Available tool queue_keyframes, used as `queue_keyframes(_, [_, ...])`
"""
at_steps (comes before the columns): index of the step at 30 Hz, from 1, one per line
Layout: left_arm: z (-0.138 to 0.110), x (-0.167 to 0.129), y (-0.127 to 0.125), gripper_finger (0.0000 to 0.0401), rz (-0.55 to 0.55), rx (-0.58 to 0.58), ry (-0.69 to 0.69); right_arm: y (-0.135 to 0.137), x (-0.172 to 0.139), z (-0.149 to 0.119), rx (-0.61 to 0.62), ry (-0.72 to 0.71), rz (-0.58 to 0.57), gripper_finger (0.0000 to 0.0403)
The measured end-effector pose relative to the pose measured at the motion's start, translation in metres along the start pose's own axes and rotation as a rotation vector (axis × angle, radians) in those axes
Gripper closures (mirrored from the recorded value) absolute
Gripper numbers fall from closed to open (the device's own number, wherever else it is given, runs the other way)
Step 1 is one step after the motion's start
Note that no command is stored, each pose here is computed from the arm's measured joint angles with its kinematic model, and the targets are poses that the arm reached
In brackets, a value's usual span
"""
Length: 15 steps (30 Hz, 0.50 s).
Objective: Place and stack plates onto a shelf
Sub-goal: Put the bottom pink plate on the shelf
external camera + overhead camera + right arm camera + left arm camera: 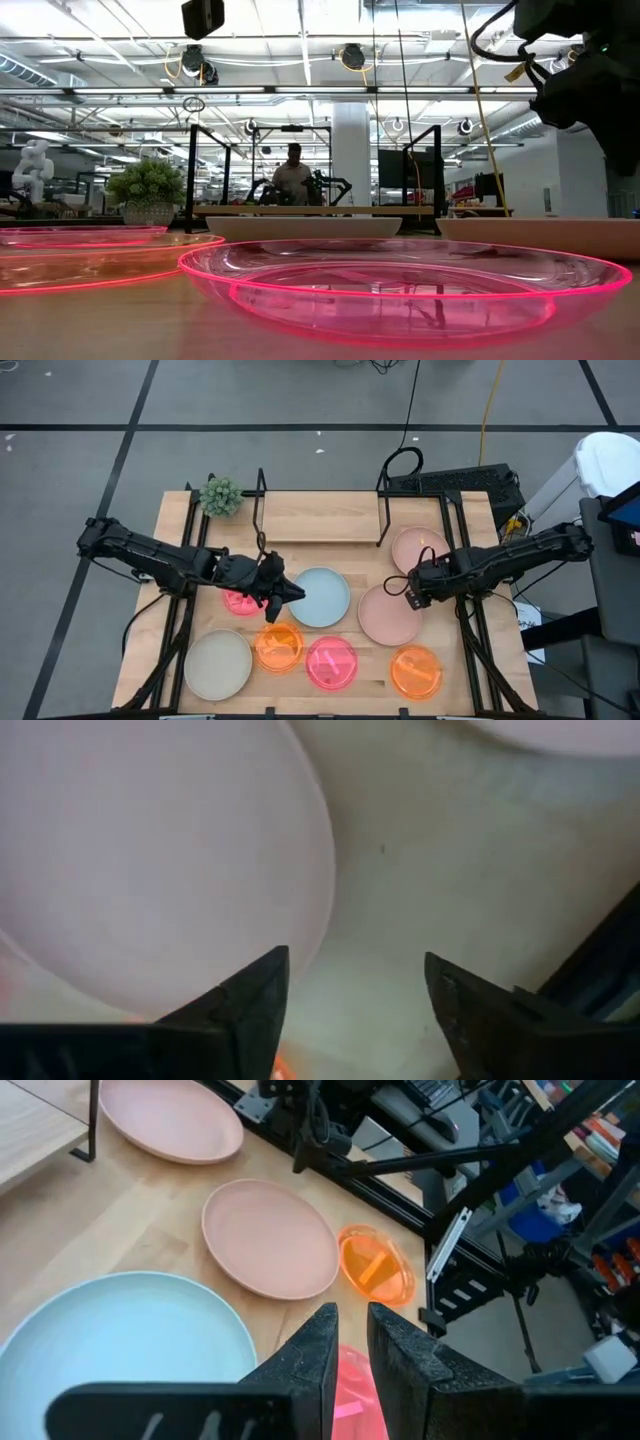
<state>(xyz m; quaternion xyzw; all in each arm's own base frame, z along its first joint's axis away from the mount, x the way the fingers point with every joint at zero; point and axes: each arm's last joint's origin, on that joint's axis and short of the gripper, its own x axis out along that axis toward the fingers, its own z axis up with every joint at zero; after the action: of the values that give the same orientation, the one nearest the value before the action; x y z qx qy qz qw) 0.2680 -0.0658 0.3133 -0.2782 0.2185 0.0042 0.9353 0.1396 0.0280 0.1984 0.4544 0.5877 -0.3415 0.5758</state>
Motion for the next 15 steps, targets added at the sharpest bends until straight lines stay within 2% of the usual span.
queue_keyframes(6, [0.0, 0.0, 0.0, 0.0338, -0.002, -0.013, -0.001, -0.002, 0.019, 0.003, -0.006, -0.027, 0.041, 0.0172])
queue_keyframes(15, [-0.006, -0.001, -0.009, 0.0338, -0.025, -0.01, 0.013, -0.01, 0.057, 0.004, 0.028, 0.033, 0.14, 0.0204])
